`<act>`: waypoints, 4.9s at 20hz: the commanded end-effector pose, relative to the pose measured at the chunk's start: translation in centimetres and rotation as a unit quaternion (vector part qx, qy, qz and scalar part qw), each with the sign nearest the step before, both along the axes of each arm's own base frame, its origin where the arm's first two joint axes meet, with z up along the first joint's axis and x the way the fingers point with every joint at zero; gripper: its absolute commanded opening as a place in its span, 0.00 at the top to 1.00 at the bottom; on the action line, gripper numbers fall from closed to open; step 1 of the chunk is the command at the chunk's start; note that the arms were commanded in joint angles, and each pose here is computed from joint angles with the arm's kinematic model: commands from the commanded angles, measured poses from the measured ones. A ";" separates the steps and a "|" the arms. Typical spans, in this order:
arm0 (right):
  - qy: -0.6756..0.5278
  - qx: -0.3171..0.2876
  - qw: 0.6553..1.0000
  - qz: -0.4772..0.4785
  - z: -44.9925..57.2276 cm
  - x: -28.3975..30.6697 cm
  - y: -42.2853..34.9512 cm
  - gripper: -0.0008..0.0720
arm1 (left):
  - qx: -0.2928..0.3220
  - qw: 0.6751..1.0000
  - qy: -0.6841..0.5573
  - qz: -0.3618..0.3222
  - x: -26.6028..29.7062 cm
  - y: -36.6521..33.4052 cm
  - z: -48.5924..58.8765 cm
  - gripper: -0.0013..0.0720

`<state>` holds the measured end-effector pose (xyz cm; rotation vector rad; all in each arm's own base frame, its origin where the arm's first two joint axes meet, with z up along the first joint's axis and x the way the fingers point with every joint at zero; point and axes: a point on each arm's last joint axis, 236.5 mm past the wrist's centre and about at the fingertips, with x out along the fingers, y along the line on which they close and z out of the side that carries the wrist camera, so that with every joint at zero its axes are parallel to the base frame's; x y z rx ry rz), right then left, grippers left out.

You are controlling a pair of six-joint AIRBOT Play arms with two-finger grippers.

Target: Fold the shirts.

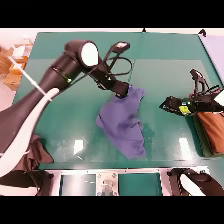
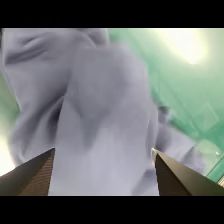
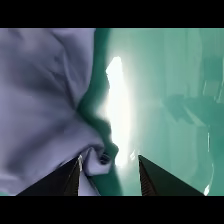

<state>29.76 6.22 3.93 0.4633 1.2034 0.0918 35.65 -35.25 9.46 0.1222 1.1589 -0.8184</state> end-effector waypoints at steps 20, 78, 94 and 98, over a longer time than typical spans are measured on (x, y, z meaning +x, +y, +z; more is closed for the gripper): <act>0.169 0.069 0.977 0.109 -13.7 -12.5 10.1 0.97 | -0.043 0.986 0.069 0.145 9.4 13.7 -5.7 0.00; -0.189 0.049 0.979 -0.057 9.9 5.3 -4.2 0.97 | -0.067 0.990 -0.002 0.124 -2.6 13.6 -2.2 0.95; 0.037 0.013 0.997 -0.060 -4.8 5.9 -10.9 0.53 | -0.045 0.970 0.202 0.131 3.9 19.7 -7.8 0.20; 0.093 -0.020 0.987 -0.130 -5.7 0.1 -13.5 0.53 | -0.028 0.953 0.282 0.104 -2.8 19.5 -10.6 0.26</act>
